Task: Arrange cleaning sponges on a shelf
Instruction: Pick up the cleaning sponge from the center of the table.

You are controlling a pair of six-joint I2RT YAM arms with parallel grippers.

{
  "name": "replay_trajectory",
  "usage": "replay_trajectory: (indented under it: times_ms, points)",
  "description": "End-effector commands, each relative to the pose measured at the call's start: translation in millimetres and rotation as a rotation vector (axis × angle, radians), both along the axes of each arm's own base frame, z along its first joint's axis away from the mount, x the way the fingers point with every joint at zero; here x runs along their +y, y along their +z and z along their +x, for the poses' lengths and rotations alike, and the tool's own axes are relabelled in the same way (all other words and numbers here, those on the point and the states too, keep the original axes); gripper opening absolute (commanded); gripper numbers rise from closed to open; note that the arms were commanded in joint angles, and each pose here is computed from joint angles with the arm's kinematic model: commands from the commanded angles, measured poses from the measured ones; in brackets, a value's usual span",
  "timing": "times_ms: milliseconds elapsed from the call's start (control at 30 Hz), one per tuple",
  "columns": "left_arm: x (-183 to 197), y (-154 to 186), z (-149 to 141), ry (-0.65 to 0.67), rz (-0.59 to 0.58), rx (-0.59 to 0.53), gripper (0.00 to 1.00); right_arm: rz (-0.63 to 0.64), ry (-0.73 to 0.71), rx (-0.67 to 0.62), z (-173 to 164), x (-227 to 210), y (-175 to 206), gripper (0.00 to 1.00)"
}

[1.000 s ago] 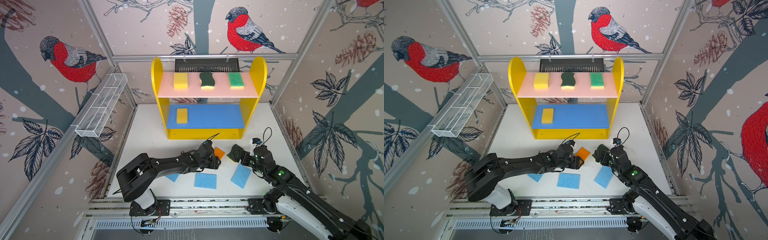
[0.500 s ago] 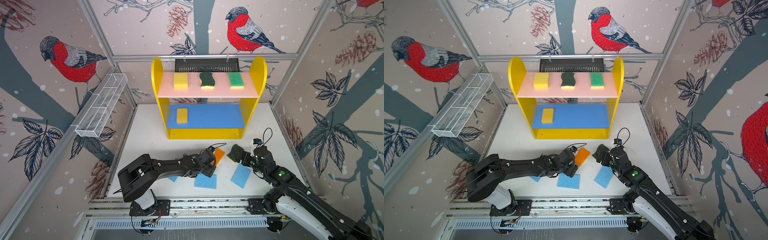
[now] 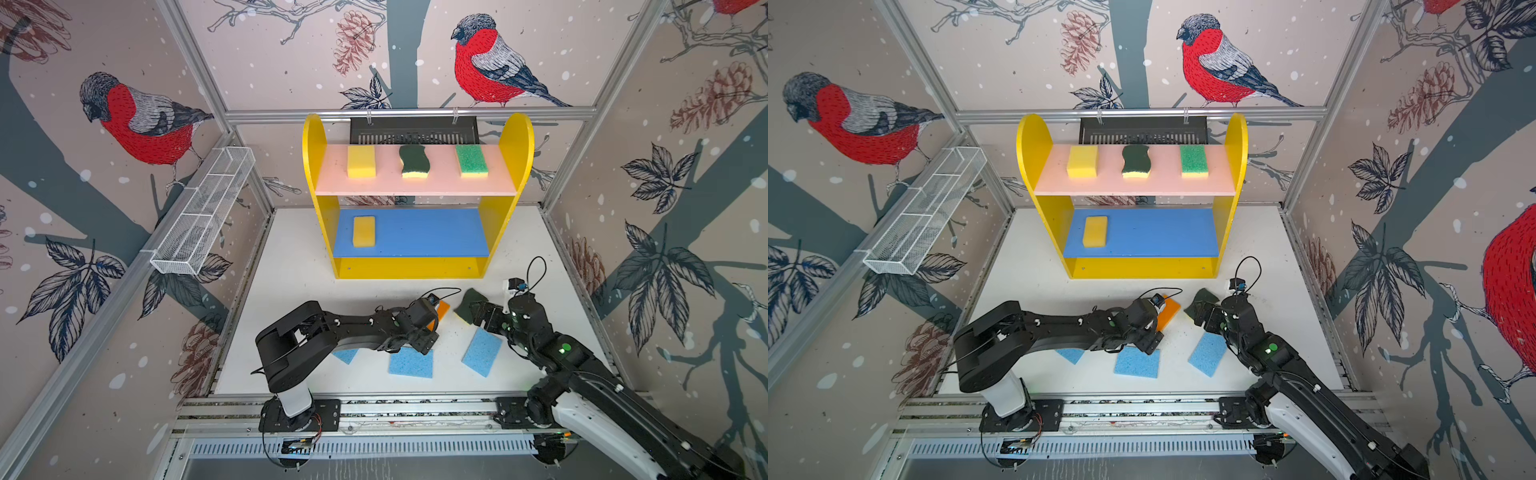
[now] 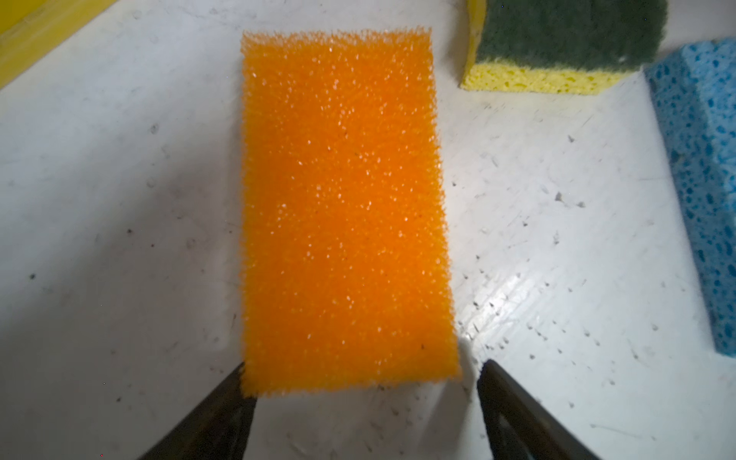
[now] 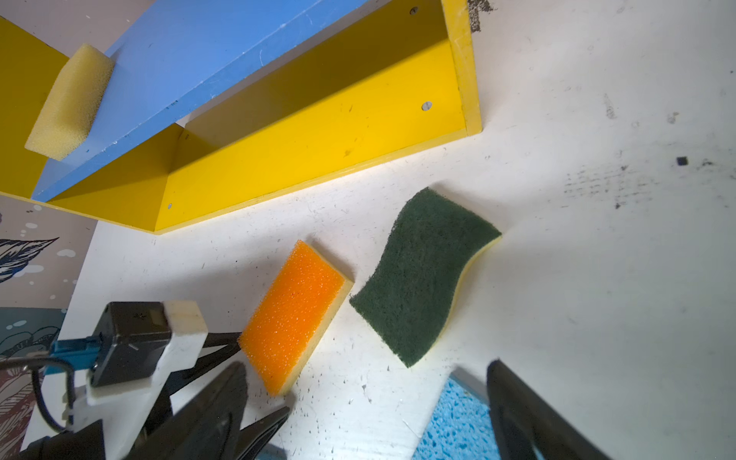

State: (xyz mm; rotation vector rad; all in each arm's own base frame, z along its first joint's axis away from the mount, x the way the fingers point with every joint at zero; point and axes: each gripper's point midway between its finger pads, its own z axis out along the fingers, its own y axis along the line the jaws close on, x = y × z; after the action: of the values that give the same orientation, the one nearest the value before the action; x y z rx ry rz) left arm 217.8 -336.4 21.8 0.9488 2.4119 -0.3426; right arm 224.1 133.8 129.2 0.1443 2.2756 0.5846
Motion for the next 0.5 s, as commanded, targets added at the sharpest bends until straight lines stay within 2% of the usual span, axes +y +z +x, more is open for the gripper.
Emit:
replay_trajectory:
  times_ms: [0,233,400,433,467]
  points:
    - [-11,2,2,-0.018,-0.029,-0.001,0.88,-0.012,-0.02,-0.008,2,-4,1,0.94]
    - [-13,-6,9,-0.023,0.002,0.002,0.88,-0.016,-0.02,-0.005,2,-4,-1,0.94]
    - [-1,-2,15,-0.008,0.017,0.011,0.88,-0.023,-0.024,-0.008,2,-6,0,0.94]
    - [2,0,18,-0.003,0.015,0.007,0.89,-0.023,-0.024,-0.007,2,-6,-1,0.94]
    - [5,2,20,0.003,0.012,0.006,0.95,-0.022,-0.025,-0.009,3,-6,-1,0.94]
